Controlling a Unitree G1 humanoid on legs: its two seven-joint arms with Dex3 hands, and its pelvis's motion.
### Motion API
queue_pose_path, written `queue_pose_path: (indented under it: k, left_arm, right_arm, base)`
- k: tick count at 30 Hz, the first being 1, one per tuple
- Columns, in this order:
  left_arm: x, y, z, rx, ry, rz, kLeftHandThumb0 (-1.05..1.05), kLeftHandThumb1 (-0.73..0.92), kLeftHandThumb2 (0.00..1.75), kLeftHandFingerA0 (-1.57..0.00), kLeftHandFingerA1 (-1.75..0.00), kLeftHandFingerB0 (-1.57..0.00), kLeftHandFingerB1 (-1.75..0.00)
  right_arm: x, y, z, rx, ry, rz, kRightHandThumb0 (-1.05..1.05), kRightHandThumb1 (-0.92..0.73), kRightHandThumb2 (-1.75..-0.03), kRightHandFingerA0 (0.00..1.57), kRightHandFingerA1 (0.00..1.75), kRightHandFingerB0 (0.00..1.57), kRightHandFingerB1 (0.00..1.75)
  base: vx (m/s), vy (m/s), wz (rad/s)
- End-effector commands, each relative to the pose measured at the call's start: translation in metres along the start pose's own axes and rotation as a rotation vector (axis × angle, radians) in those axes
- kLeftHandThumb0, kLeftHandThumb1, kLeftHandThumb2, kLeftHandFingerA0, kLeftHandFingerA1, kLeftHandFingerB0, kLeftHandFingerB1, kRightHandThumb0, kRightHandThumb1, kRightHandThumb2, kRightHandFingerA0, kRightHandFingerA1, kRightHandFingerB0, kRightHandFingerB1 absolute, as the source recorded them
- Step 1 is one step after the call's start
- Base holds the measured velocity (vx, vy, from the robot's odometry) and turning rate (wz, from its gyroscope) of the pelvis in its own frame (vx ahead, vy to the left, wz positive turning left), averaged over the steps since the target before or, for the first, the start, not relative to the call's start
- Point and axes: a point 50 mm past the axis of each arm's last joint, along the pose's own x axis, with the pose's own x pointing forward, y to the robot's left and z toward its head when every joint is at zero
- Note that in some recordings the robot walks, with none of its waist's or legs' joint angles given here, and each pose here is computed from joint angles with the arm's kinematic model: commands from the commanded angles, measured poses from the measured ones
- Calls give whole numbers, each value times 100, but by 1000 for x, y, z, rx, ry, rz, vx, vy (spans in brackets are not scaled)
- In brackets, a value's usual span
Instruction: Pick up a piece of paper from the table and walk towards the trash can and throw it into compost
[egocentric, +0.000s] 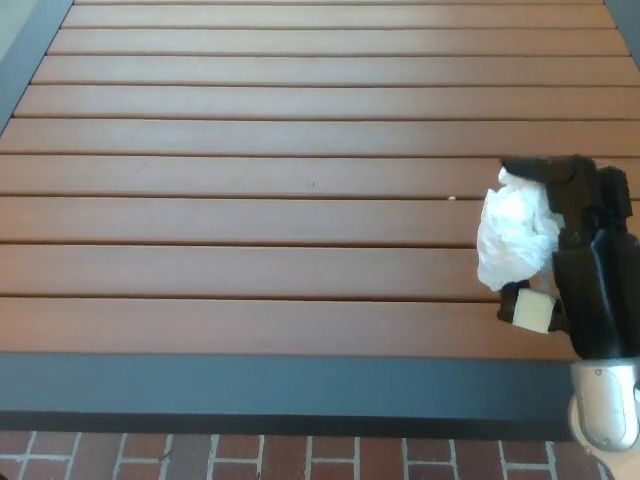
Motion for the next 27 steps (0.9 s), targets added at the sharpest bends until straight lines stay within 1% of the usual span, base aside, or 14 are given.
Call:
queue_pose_path:
  k: [1,27]
  left_arm:
    - [0,7,6,16,-69,34,-7,75,62,-86,-56,-82,-57]
    - [0,7,6,16,-69,35,-7,75,62,-86,-56,-82,-57]
  right_arm:
    - [-1,-11,4,128,-2,-112,4,-33,-137,110,144,105,129]
    - [-1,-11,4,139,-4,-112,4,-33,-137,110,144,105,129]
  base:
    - [0,0,0]
    - [0,0,1]
